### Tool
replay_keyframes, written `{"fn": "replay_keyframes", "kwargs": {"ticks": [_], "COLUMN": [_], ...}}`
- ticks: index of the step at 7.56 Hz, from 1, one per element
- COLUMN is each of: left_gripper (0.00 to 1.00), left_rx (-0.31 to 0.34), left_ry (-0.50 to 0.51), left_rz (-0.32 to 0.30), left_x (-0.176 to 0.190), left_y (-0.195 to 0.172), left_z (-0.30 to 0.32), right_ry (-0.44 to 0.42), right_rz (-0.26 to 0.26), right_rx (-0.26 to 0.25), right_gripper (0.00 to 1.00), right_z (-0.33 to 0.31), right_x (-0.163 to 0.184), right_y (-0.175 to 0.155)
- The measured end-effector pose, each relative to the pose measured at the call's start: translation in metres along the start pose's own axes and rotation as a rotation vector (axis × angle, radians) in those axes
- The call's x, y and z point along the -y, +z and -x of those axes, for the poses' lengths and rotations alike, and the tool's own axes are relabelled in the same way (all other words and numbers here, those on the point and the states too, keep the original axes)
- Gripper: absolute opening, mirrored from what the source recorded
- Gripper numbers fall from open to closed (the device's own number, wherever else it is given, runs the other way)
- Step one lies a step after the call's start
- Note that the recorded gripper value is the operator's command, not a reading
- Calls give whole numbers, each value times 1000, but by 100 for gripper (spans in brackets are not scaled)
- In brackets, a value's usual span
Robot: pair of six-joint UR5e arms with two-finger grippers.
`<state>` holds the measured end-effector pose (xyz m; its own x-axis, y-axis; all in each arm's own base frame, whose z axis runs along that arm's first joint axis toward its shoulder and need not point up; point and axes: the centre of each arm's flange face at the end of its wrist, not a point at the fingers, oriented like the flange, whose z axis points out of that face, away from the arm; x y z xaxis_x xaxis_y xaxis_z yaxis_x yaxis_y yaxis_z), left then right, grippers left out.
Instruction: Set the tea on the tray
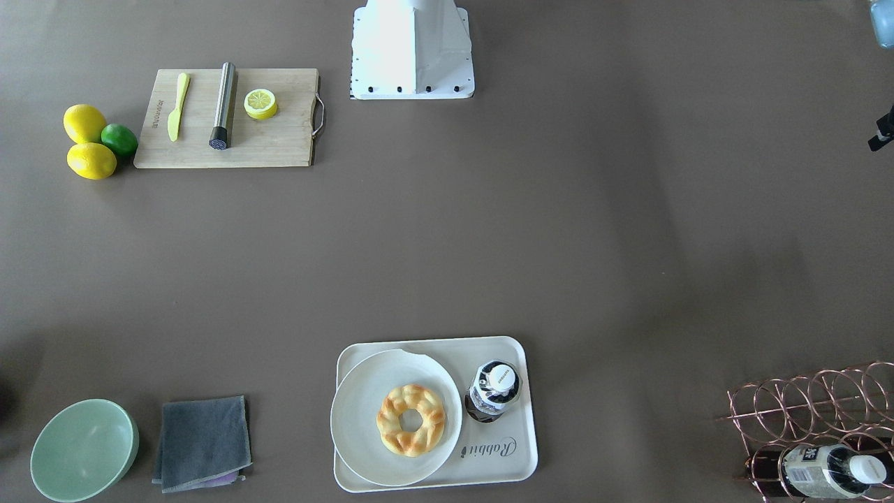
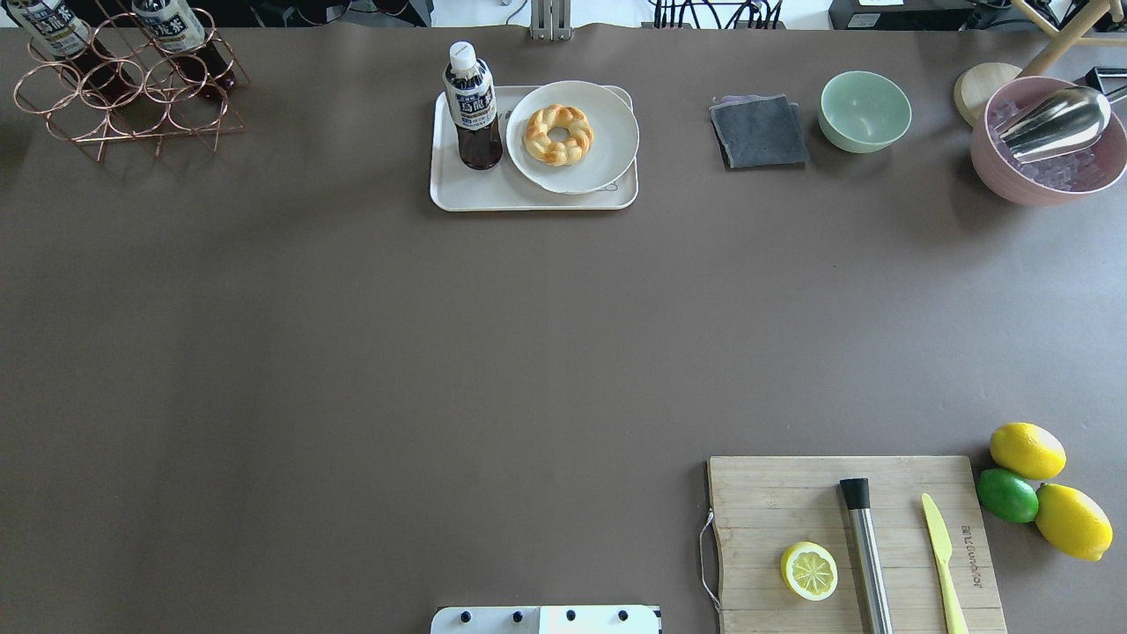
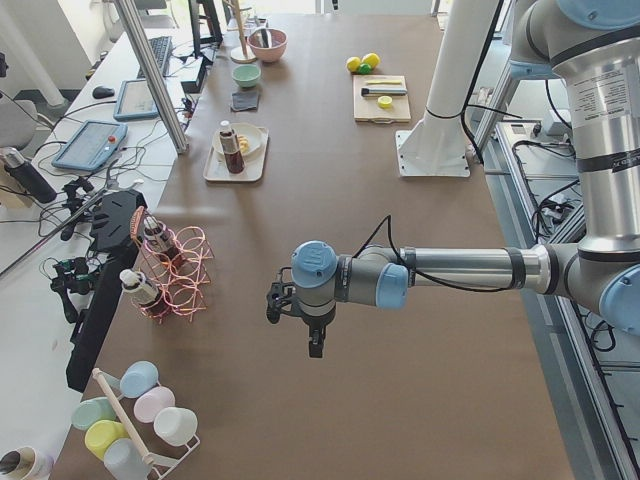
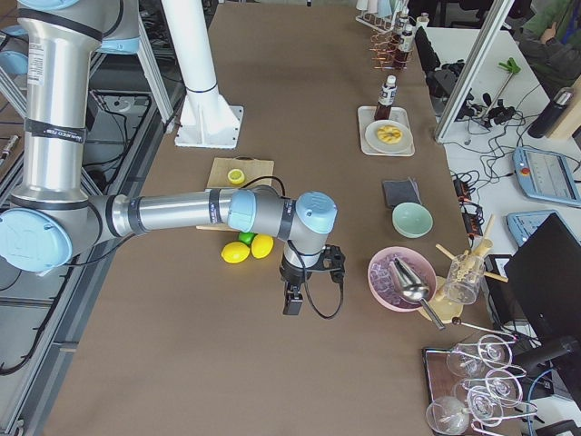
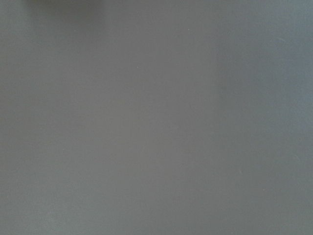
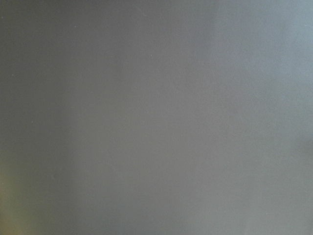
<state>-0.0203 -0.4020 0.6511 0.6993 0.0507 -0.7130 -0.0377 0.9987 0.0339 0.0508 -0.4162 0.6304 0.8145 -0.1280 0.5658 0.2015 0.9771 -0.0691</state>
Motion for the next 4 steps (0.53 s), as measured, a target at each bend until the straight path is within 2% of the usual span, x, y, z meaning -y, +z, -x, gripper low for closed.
{"fn": "replay_keyframes", "kwargs": {"ticks": [4], "left_gripper": [100], "left_rx": [0], "left_ry": [1], "left_rz": [-1], "left_x": [0], "left_y": [0], "left_z": [0], "right_ry": [27], "right_rz": [2], "right_rx": [-7], "right_gripper": [100], "right_z": [-11], "right_x": [-10], "right_y": [2]}}
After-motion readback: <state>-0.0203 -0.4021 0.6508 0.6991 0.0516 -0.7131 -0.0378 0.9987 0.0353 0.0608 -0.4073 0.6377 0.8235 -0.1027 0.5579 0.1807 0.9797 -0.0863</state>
